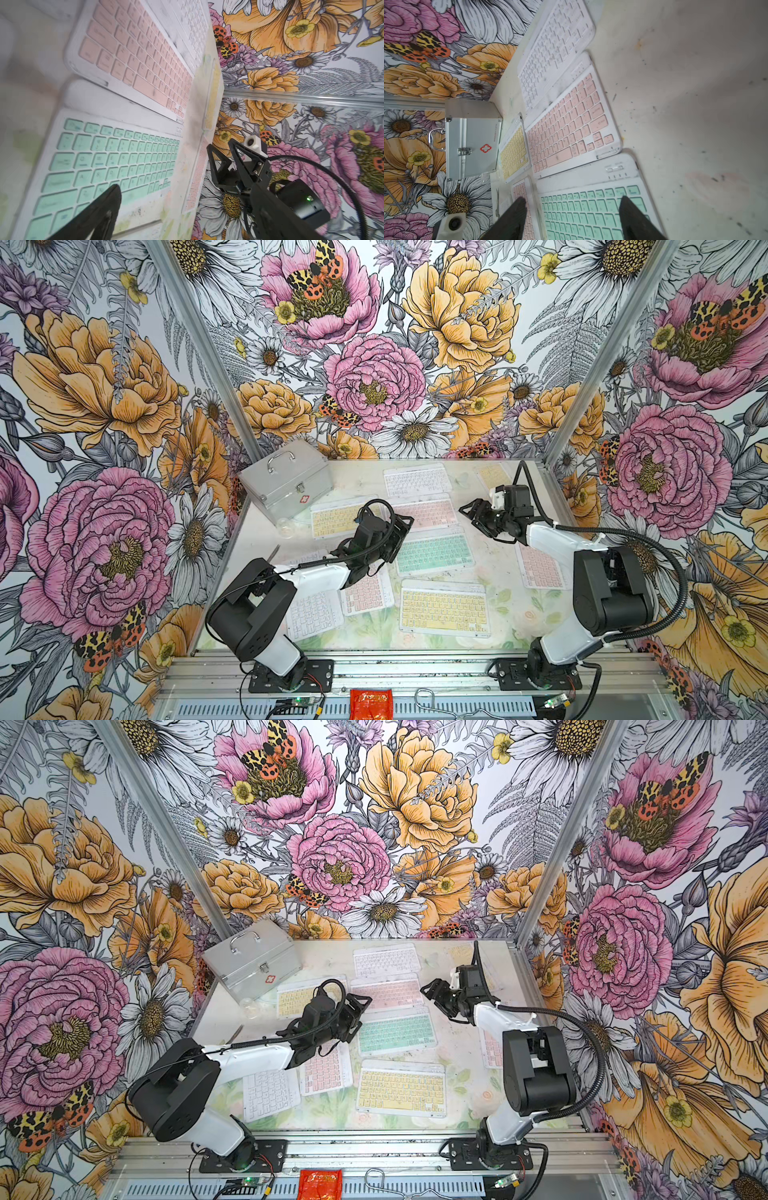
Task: Stack the numeric keypads
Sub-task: Pick up the numeric keypad from the center of the board.
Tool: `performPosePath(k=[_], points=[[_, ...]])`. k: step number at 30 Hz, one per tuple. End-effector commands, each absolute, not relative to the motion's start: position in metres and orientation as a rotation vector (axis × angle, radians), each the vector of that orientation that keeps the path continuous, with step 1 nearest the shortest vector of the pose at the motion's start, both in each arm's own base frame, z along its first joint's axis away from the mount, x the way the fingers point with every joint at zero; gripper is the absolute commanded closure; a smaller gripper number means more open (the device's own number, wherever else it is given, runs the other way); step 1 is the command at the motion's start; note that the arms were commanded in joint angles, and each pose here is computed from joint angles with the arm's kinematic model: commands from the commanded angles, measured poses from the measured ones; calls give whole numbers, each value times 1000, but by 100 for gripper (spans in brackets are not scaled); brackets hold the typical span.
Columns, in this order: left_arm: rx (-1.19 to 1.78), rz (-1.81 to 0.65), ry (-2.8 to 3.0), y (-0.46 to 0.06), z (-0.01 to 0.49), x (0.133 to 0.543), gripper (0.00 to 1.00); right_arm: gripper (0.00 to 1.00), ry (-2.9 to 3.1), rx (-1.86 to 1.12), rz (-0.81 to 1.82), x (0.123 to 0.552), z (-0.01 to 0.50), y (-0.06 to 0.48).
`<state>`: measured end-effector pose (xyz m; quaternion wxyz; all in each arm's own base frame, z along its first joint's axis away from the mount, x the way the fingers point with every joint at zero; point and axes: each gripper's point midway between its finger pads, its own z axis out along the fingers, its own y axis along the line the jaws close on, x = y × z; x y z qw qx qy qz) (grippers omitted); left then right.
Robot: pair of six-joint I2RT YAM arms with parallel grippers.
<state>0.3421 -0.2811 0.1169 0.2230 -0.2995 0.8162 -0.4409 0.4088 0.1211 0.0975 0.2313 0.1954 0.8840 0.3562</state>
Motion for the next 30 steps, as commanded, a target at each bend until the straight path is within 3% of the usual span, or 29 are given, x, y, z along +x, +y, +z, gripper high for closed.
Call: performPosePath(k=[1, 7, 30], points=[[-659, -1055, 2504, -280, 73, 327, 1, 20, 2500, 498, 908, 409, 73, 116], [-625, -1001, 2572, -287, 53, 333, 1, 7, 2539, 466, 881, 412, 56, 118], [-595, -865, 2651, -269, 30, 337, 1, 5, 2481, 365, 1009, 435, 51, 145]])
